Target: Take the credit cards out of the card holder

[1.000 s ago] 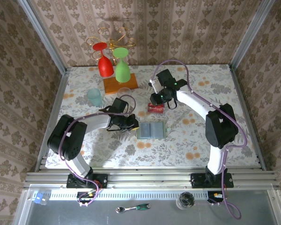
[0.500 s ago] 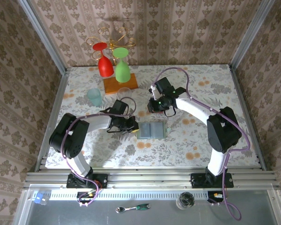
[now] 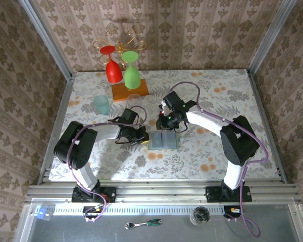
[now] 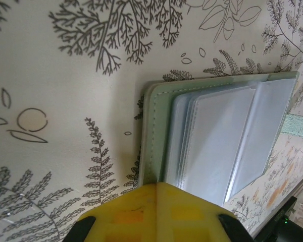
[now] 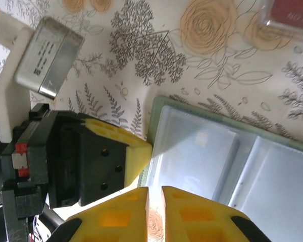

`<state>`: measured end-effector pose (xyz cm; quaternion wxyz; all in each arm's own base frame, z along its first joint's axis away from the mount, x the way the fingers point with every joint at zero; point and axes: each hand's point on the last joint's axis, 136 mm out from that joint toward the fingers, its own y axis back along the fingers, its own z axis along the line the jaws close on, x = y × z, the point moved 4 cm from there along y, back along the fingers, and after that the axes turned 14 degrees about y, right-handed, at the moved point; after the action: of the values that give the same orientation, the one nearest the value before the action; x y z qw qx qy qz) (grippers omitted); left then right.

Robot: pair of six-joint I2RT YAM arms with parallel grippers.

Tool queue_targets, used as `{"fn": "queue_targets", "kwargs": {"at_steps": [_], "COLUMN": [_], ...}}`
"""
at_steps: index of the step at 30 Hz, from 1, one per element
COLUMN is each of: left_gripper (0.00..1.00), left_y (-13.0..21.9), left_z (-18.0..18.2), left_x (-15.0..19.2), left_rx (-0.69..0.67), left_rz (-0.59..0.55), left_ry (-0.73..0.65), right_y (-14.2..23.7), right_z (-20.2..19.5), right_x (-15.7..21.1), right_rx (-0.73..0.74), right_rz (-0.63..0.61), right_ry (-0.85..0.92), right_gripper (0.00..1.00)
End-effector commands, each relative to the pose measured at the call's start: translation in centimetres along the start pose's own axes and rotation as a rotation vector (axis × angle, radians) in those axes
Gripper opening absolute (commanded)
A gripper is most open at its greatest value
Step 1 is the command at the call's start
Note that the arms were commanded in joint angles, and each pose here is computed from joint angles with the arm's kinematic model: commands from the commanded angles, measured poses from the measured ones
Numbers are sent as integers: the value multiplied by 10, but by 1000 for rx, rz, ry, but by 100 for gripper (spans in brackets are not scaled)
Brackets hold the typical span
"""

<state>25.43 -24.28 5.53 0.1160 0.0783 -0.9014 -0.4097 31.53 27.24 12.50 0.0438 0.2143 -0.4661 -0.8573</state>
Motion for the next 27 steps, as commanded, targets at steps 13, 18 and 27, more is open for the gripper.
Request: {"fn": "queue_targets", "kwargs": {"at_steps": [13, 18, 27], "left_gripper": [0, 0, 0], "left_y": [-7, -7, -7], "left_z": [12, 12, 12], "left_x": [6, 5, 5], "left_rx": [-22, -21, -17], "left_rz": [18, 17, 17], "left_ry": [22, 24, 27], "right_y": [-22, -28, -41], "right_z": [4, 1, -5], "right_x": [25, 28, 33], "right_rx": [-70, -63, -56], "right_rz": [69, 89, 125], "right_ry": [-137, -153, -182], "right_gripper": [26, 27, 29]}}
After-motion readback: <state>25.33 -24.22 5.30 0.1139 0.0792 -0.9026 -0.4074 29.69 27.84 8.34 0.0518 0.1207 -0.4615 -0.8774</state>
